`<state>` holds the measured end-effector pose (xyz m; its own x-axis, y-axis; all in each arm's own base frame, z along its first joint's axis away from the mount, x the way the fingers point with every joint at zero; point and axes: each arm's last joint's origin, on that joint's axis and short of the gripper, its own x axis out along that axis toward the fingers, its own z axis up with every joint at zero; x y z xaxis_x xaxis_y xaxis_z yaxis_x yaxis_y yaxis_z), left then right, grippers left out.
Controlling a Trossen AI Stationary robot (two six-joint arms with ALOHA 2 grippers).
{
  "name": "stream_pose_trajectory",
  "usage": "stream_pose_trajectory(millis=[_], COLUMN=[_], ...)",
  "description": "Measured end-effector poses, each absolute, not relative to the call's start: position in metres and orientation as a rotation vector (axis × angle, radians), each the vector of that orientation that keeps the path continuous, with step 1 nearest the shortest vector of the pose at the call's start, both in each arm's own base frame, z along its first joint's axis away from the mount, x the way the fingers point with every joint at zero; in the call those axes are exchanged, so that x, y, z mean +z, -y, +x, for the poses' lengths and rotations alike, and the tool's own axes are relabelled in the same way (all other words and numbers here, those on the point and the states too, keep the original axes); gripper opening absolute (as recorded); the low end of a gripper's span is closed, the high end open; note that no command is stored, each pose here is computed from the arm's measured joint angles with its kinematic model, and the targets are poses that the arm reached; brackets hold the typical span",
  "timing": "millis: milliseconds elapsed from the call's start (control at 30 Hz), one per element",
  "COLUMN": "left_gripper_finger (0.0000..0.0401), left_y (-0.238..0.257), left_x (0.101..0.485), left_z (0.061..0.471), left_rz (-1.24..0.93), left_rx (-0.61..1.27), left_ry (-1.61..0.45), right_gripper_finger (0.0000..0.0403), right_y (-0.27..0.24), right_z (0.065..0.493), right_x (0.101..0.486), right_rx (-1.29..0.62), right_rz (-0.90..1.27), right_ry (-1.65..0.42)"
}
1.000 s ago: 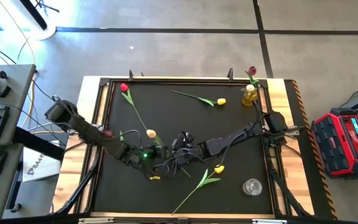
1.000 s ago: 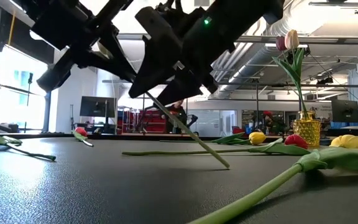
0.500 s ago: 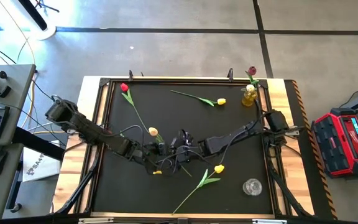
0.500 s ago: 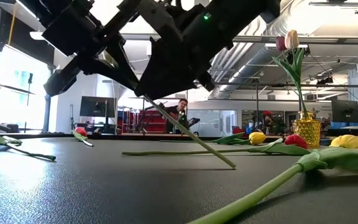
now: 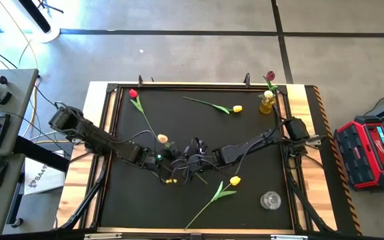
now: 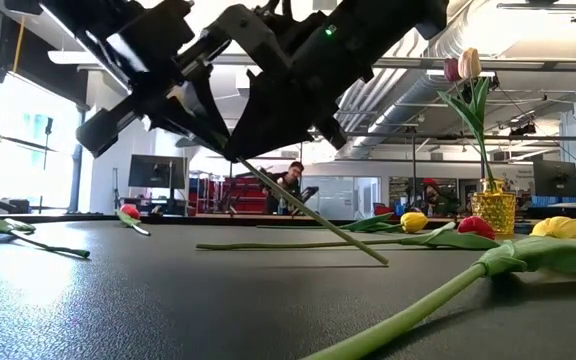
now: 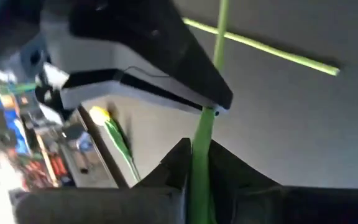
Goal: Sort flowers into vase by color
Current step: Put the white flower into the yellow flower vase
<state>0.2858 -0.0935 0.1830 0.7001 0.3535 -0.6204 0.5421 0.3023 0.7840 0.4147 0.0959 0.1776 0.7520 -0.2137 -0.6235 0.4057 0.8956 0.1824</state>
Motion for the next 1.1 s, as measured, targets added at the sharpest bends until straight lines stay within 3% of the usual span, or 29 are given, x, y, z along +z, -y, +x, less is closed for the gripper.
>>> stream_pose_trajectory(millis=[433,667,767,900,1100], left_gripper_finger=[0.0121,0.0133,0.0133,0.0133,0.0133], left_y=[0.091,0.078,0.069,0.053,0.032], left_x=[0.207,0.247,0.255,0.252,0.227], left_z=[0.284,0.265,0.256,0.249,0.25], left_rz=[1.062,0.738,0.67,0.587,0.453], left_rx=[0.13,-0.052,-0.046,0.002,-0.068], left_ry=[-0.733,-0.581,-0.542,-0.518,-0.48], right_gripper_finger=[0.0001,0.0,0.0,0.0,0.0], right_y=[-0.078,-0.067,-0.061,-0.057,-0.052], right_z=[0.404,0.372,0.355,0.341,0.326], right_x=[0.207,0.237,0.253,0.271,0.3], right_rx=[-0.6,-0.837,-0.934,-0.977,-0.997], right_rz=[0.323,0.269,0.236,0.21,0.136], right_ry=[-0.5,-0.478,-0.445,-0.41,-0.344])
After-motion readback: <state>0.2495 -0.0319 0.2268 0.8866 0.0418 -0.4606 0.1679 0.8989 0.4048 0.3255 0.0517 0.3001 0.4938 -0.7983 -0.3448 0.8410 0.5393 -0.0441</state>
